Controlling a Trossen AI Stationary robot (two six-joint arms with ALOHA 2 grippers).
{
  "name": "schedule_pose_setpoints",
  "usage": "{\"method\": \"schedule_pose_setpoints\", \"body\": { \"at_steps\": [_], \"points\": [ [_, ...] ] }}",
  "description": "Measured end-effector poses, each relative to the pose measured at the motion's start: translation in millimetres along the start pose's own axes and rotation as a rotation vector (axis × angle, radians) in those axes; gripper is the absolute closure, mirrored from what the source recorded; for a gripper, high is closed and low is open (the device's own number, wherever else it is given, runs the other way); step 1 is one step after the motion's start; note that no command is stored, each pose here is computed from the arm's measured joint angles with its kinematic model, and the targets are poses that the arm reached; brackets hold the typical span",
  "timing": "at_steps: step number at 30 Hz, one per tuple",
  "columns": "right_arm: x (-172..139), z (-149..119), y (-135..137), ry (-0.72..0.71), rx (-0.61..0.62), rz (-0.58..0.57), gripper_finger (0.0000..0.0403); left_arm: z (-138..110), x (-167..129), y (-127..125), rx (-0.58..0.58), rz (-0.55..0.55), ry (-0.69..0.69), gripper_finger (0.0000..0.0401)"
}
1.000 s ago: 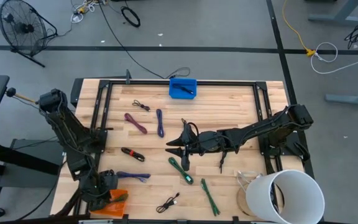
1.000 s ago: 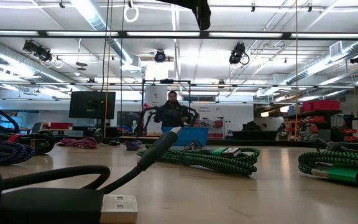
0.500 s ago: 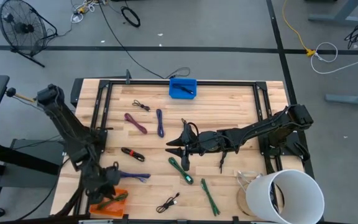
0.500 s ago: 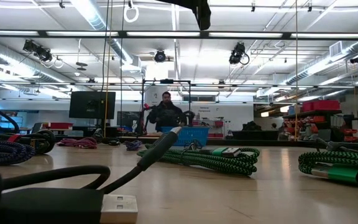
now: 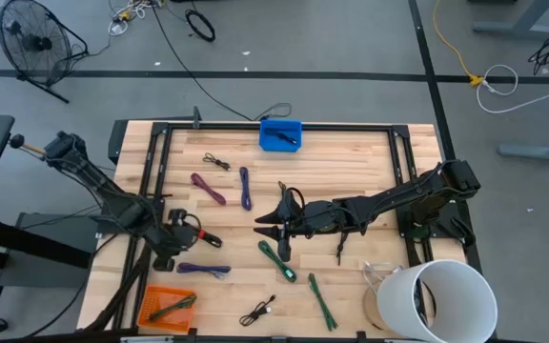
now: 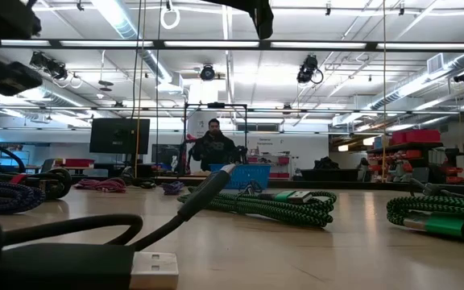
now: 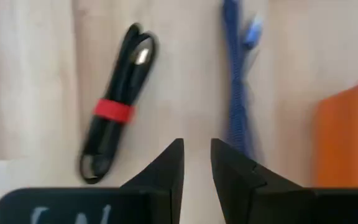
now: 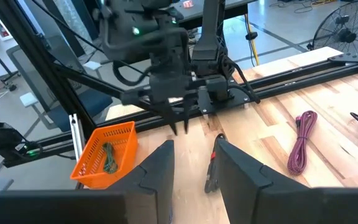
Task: Pick & Place USB Port
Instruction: Put the black charger cable into the blue bin
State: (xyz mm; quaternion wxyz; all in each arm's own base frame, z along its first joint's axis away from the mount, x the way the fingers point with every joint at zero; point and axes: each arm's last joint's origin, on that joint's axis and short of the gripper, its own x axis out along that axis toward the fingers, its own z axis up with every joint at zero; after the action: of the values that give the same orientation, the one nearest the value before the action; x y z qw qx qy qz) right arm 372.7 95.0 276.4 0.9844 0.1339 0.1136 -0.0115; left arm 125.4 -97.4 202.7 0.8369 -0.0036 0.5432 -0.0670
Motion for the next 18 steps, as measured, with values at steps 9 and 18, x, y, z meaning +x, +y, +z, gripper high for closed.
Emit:
{"method": "schedule_pose_setpoints", "body": {
  "at_steps": [9,18],
  "points": [
    [0,0,0,0.002,-0.001,-0.001,0.0286,3,8,8,0.137,0.146,-0.025,0.0250],
    [0,0,0,0.003,-0.001,-0.001,0.0286,8,13,16,0.081,0.183,-0.007,0.0218]
  ]
}}
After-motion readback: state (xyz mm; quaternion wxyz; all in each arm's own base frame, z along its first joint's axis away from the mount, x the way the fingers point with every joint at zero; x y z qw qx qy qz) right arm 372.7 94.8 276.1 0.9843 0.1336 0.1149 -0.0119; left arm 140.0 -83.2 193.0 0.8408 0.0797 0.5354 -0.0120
